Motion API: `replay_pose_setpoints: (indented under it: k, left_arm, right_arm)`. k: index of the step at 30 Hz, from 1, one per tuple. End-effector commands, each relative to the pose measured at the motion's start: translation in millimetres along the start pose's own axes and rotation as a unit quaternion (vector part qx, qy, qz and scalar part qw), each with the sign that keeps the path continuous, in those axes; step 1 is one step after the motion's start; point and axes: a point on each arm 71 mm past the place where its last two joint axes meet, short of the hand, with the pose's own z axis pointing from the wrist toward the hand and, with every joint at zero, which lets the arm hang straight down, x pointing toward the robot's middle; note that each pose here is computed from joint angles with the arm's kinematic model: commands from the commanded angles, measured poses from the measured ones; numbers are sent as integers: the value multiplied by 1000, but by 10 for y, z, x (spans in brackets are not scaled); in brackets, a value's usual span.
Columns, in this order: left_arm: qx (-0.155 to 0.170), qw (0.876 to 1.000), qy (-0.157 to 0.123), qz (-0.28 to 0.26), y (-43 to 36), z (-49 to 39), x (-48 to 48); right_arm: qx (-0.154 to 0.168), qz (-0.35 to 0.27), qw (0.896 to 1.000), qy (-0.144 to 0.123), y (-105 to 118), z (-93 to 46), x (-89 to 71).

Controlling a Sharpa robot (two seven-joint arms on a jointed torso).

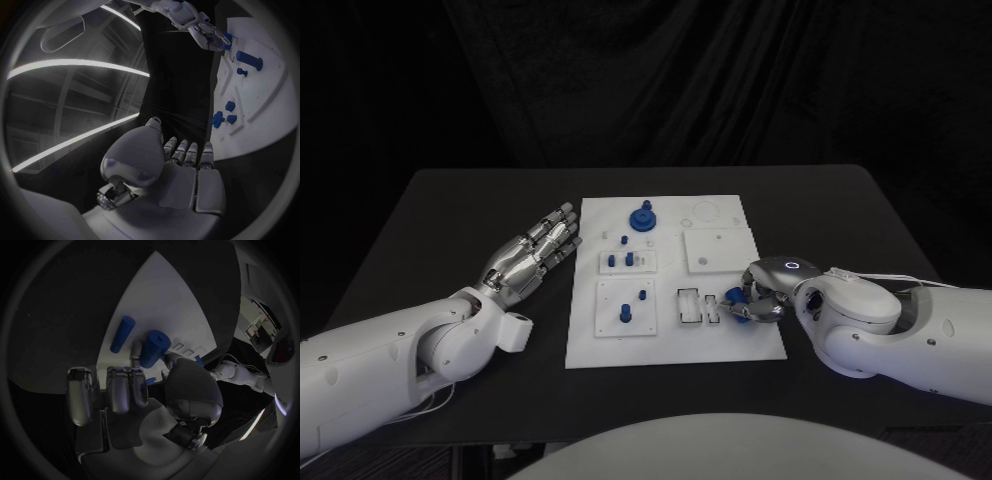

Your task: Assemble the parts on the task board

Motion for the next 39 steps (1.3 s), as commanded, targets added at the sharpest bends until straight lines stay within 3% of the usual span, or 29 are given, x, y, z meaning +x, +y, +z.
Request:
replay_pose_setpoints:
  k: [1,8,16,25,32,39]
  left_arm:
    - [0,1000,7,-8,7,-2,16]
    - [-4,1000,7,-9,19,-5,12]
    - [-7,1000,8,-11,36,-12,15]
    - [-8,1000,7,-11,49,-11,19]
    - [-9,1000,9,-11,57,4,36]
    - [-9,1000,10,-12,63,12,46]
  right_arm:
    - [12,22,999,29,-20,-2,86]
    - [15,62,997,35,-18,-6,104]
    - [10,132,991,5,1,-73,45]
    - [1,216,976,-31,57,-106,-286]
    - [-11,253,967,-27,135,-107,-393]
    - [-14,264,964,0,226,-57,-346]
